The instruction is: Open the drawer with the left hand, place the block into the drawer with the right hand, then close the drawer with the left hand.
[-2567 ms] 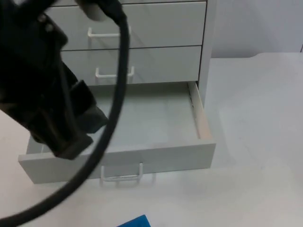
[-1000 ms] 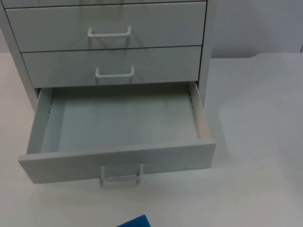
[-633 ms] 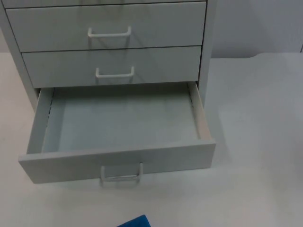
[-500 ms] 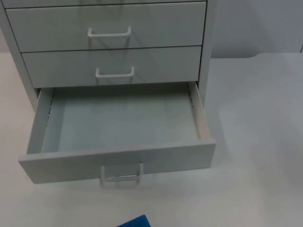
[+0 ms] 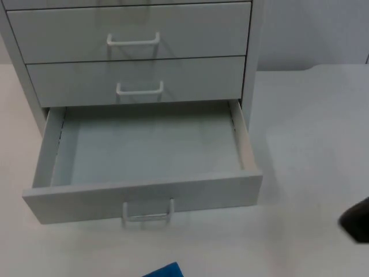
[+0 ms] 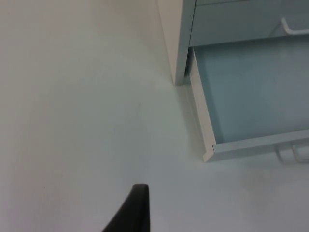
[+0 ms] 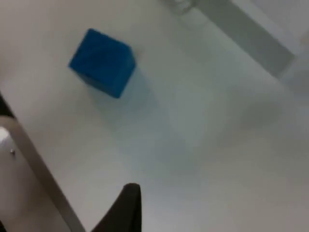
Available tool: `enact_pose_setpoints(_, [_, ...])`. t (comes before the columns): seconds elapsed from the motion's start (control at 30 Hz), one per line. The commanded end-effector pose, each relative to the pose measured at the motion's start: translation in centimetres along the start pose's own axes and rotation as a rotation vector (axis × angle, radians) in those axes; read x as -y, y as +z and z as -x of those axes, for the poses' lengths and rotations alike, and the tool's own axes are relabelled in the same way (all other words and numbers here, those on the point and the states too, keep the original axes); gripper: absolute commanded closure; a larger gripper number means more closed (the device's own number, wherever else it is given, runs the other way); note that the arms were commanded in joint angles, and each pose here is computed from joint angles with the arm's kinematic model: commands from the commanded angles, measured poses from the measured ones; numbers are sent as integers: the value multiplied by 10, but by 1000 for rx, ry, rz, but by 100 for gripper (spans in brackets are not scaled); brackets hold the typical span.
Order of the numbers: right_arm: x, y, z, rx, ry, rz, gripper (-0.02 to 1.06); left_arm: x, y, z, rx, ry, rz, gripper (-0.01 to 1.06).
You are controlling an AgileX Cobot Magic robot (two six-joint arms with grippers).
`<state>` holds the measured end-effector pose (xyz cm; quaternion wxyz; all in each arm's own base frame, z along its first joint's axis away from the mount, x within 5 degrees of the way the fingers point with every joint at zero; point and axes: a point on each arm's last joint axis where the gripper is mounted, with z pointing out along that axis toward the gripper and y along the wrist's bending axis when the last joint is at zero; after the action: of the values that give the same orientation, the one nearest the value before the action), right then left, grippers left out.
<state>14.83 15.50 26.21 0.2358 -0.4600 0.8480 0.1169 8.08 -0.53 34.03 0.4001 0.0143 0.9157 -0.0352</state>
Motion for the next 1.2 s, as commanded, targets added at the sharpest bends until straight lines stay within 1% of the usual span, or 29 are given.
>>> enact_pose_setpoints(0.0, [-6,11,12,-26,-70,15,-1,1,0,-2,-2,-1,-7,0])
enact_pose_setpoints(0.03, [-12,18,20,-43,-115,23,-1,1,0,-2,-2,-1,-7,0])
enact_pose_setpoints(0.07, [-21,34,30,-89,-195,27,-1,0,0,-1,1,-1,-5,0])
enact_pose_setpoints(0.13, [-32,50,43,-116,-270,35,-1,0,0,-1,1,-1,-5,0])
enact_pose_setpoints(0.17, [-32,50,43,-116,-270,35,-1,0,0,-1,1,-1,-5,0])
enact_pose_setpoints(0.2, [-37,59,49,-130,-309,35,-1,0,0,-1,1,-1,-5,0])
enact_pose_setpoints(0.3, [-51,82,67,-163,-375,62,-1,0,0,-1,1,-1,-5,0])
enact_pose_setpoints(0.33, [-51,82,67,-163,-375,62,-1,0,0,-1,1,-1,-5,0])
enact_pose_setpoints(0.4, [-58,96,76,-193,-431,84,-1,0,0,-1,7,-1,-4,0])
enact_pose_setpoints(0.47, [-64,106,85,-201,-489,96,-1,0,0,0,10,-1,-3,0])
enact_pose_setpoints(0.5, [-64,106,85,-201,-489,96,-1,0,0,0,10,-1,-3,0])
enact_pose_setpoints(0.6, [-69,125,92,-228,-576,118,-1,0,0,0,10,-1,-3,0])
enact_pose_setpoints(0.63, [-70,130,93,-236,-593,126,-1,0,0,0,10,-1,-3,0])
enact_pose_setpoints(0.67, [-70,130,93,-236,-593,126,-1,0,0,0,10,-1,-3,0])
enact_pose_setpoints(0.7, [-71,134,93,-245,-615,131,-1,0,0,0,10,-1,-3,0])
enact_pose_setpoints(0.8, [-71,145,94,-269,-718,151,-1,0,0,0,10,-1,-3,0])
enact_pose_setpoints(0.83, [-71,145,94,-269,-718,151,-1,0,0,0,10,-1,-3,0])
enact_pose_setpoints(0.9, [-71,151,94,-280,-755,160,-1,0,0,0,10,-1,-3,0])
enact_pose_setpoints(1.0, [-72,161,91,-337,-777,186,-1,0,0,0,10,-1,-3,0])
enact_pose_setpoints(1.17, [-73,177,90,-358,-781,194,-1,0,0,0,14,-1,-3,0])
